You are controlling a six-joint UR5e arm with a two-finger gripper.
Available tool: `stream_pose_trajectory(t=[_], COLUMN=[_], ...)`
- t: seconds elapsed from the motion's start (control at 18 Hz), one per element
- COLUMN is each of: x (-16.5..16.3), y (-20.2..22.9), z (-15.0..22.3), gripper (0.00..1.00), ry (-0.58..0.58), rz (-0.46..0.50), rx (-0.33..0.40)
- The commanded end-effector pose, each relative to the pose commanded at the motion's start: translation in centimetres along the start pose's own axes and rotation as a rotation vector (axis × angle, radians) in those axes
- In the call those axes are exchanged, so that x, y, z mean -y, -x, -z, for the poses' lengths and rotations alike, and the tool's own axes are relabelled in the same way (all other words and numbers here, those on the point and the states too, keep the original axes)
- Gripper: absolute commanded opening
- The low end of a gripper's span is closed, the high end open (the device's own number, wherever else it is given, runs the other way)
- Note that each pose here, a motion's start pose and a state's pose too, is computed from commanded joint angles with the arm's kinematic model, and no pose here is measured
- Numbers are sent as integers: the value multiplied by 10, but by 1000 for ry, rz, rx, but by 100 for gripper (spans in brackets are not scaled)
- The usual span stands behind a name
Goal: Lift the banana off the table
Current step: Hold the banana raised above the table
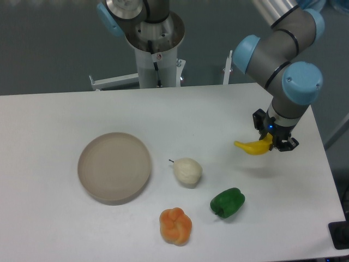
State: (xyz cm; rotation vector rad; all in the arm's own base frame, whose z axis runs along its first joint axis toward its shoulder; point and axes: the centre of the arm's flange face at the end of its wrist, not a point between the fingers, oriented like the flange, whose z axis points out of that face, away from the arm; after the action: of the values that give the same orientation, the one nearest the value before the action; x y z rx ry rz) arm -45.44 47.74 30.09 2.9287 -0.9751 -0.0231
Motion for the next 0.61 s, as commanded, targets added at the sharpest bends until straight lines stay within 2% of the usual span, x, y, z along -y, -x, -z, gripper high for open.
stream_pose_trajectory(t=[0.39,0.61], x=[0,0], y=[0,2], z=[0,3], gripper=[18,12], ry=[0,0], rz=[0,0], rx=[0,6])
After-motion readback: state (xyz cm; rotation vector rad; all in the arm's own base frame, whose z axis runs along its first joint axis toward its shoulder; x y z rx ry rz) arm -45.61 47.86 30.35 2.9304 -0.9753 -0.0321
